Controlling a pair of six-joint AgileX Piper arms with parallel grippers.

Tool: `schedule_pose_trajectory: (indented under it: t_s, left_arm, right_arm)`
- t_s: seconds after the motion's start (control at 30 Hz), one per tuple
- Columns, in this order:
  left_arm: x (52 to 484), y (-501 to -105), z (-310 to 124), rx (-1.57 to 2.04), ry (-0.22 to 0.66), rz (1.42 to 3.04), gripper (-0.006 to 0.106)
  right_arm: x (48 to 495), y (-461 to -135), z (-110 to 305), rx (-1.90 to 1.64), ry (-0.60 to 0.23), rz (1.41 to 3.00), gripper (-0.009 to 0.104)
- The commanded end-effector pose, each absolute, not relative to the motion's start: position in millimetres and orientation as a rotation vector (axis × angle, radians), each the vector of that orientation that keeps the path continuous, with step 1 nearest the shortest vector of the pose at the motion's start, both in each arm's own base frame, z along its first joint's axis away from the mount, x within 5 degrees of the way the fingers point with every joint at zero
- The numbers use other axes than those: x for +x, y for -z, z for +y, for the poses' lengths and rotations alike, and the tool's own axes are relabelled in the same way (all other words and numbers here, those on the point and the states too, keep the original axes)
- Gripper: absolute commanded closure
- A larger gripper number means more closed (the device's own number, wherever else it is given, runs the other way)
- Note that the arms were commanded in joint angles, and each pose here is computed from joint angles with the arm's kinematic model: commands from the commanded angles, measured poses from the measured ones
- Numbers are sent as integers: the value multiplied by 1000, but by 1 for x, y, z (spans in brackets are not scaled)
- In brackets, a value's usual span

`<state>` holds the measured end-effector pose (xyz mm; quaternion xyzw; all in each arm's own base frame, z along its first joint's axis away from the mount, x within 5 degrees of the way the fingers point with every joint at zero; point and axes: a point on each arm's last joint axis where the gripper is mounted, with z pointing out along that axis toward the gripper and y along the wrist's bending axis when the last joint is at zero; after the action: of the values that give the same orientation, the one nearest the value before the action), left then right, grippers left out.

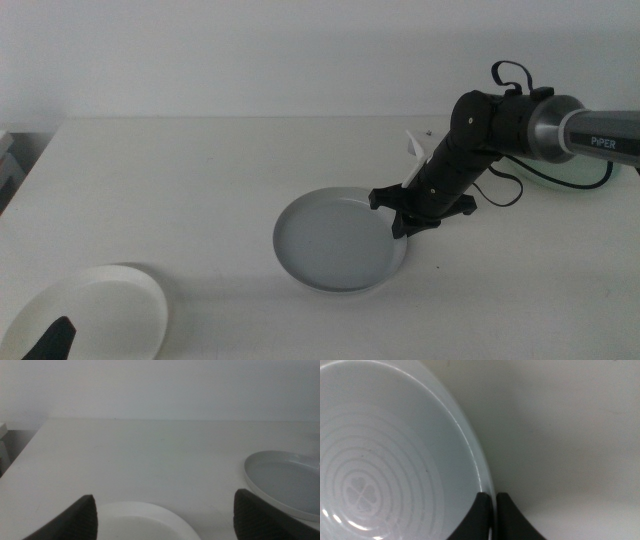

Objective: Stack the three bowls on top of each other.

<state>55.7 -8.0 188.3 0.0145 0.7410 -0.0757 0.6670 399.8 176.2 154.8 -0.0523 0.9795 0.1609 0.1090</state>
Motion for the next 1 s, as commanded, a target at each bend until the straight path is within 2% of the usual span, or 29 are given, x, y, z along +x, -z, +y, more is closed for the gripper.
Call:
schedule_pose_trajectory:
  t_s: [0.0, 0.1, 0.23, 0.33, 0.5, 0.63, 0.73, 0.87, 0.97]
  left_arm:
    - [55, -194, -7, 14, 185, 1586, 12]
    - [55, -194, -7, 14, 185, 1586, 12]
    - [55, -194, -7, 14, 185, 1586, 12]
    - [55, -194, -7, 14, 185, 1586, 12]
    - [55, -194, -7, 14, 185, 1586, 12]
    - [55, -194, -7, 14, 185, 1586, 12]
    - [55, -194, -7, 14, 185, 1586, 12]
    - [55, -194, -7, 14, 185, 1586, 12]
    - [55, -194, -7, 14, 185, 1586, 12]
  right_arm:
    - [404, -187, 177, -167, -501, 2776, 89]
    - [405, -187, 175, -185, -475, 2774, 80]
    - [404, -202, 170, -186, -467, 2741, 61]
    - [401, -230, 159, -176, -462, 2680, 44]
    - [405, -285, 113, -112, -395, 2604, 26]
    - [420, -320, 55, 8, -301, 2570, 23]
    - [433, -332, 11, 120, -235, 2507, 24]
    - [447, -331, -39, 252, -182, 2455, 25]
    - [456, -318, -70, 330, -145, 2441, 25]
